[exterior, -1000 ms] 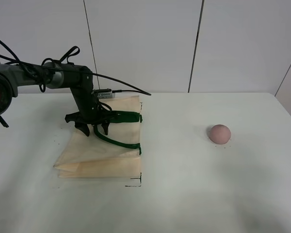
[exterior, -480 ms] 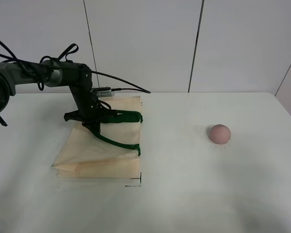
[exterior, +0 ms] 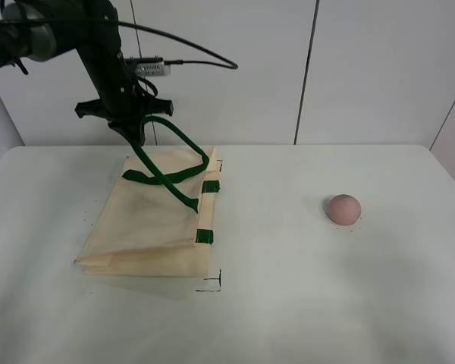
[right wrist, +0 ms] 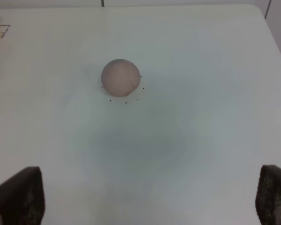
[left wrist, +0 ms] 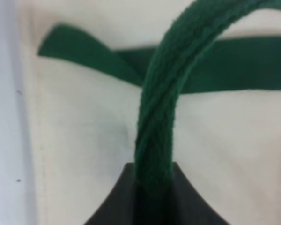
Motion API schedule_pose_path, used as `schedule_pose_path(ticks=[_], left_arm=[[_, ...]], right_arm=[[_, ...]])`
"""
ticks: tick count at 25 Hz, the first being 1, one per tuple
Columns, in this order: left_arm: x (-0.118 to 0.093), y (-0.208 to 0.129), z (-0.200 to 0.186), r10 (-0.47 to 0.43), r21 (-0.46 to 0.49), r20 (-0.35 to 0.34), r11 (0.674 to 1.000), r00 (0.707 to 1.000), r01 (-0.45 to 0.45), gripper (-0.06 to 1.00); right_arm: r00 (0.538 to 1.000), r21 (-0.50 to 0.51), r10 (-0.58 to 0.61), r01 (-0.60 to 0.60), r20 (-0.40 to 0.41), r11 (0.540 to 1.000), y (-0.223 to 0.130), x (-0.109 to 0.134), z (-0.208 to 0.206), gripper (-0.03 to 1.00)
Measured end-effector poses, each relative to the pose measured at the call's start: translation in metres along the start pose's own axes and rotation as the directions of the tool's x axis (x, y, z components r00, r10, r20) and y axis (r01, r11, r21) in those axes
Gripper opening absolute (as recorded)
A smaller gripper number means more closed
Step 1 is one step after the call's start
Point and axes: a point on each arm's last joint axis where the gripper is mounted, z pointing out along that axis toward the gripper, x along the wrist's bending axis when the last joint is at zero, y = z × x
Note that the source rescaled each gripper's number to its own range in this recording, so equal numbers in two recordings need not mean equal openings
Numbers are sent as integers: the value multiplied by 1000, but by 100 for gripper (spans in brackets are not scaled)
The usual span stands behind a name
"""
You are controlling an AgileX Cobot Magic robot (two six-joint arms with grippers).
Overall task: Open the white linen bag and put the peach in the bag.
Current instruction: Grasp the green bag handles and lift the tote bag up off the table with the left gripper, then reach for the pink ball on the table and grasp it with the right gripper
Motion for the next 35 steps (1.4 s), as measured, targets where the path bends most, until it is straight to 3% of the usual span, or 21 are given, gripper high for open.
schedule_pose_path(ticks=[12, 29, 35], left_arm=[[5, -10, -102, 59, -215, 62, 976, 996, -44, 0], [9, -21, -140, 71, -290, 75, 956, 995, -47, 0], [6, -21, -140, 78, -284, 104, 958, 992, -46, 0]], right_arm=[[1000, 0, 0, 0, -1, 1000, 0, 0, 0, 100], [1000, 2, 7, -7, -11, 1000, 0, 1, 0, 100], [1000, 187, 15, -13, -9, 982, 31, 1, 37, 100]])
